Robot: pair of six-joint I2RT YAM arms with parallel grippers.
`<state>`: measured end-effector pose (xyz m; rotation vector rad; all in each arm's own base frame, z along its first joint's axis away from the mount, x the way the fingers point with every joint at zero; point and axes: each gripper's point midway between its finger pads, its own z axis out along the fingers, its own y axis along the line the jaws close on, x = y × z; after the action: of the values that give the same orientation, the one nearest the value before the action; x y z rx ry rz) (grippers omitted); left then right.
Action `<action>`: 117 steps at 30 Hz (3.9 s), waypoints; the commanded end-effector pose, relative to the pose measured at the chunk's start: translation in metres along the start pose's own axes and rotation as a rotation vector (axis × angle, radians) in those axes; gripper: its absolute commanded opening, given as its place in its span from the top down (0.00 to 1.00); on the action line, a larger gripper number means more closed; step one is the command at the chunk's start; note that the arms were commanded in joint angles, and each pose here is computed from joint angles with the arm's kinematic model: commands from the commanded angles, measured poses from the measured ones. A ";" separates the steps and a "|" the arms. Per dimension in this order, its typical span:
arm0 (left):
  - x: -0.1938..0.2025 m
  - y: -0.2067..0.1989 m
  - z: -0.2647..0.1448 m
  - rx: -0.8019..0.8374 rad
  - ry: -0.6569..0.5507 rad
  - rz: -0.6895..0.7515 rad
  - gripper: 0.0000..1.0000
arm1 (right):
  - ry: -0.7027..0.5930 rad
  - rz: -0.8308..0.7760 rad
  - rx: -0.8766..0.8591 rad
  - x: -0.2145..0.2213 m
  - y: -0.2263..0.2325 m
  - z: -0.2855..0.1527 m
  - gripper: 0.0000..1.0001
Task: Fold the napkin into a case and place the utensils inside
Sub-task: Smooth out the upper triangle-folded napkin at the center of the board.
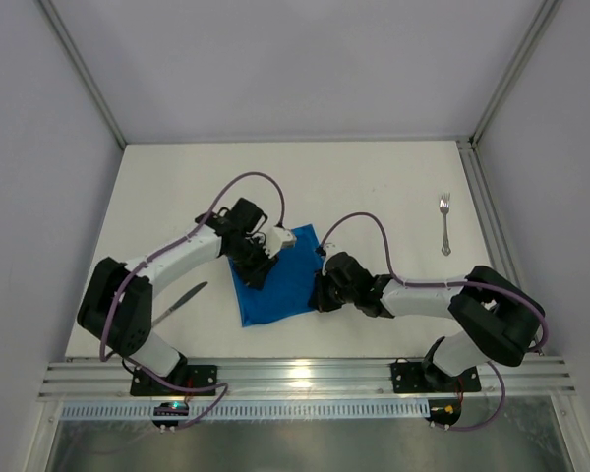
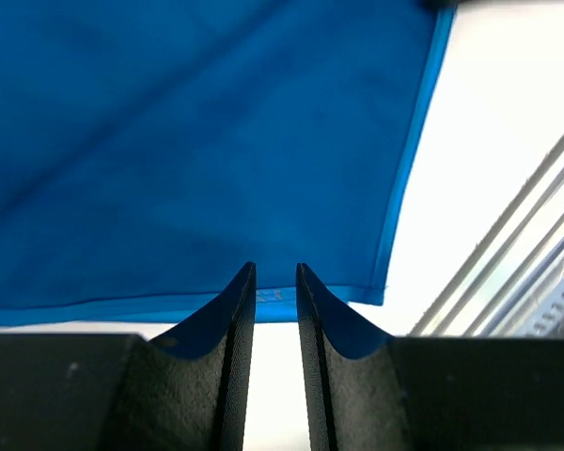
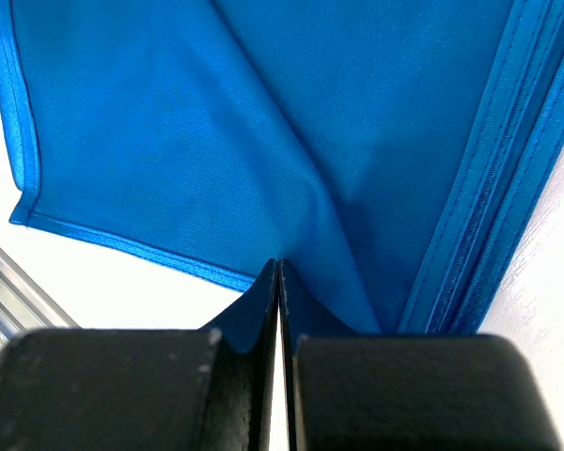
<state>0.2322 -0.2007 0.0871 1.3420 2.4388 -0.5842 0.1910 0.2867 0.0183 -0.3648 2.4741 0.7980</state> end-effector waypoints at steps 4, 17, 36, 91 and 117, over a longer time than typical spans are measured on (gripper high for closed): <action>0.040 -0.021 0.030 0.037 0.139 0.087 0.75 | -0.020 0.032 -0.002 -0.008 -0.001 0.003 0.96; 0.091 -0.001 0.056 -0.060 0.285 0.150 0.75 | -0.046 0.059 -0.045 -0.017 0.004 -0.004 0.96; 0.082 -0.011 0.060 -0.015 0.248 0.127 0.75 | -0.088 0.264 0.049 -0.028 -0.044 -0.069 0.28; 0.079 -0.010 0.061 -0.019 0.242 0.114 0.75 | -0.143 0.340 0.005 0.009 -0.048 -0.026 0.73; 0.087 -0.006 0.067 -0.036 0.261 0.122 0.78 | -0.323 0.369 0.058 -0.024 -0.054 -0.061 0.72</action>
<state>0.1772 -0.1722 0.0137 1.6075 2.5619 -0.4024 0.1963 0.2088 0.0242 0.2286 2.3577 0.8439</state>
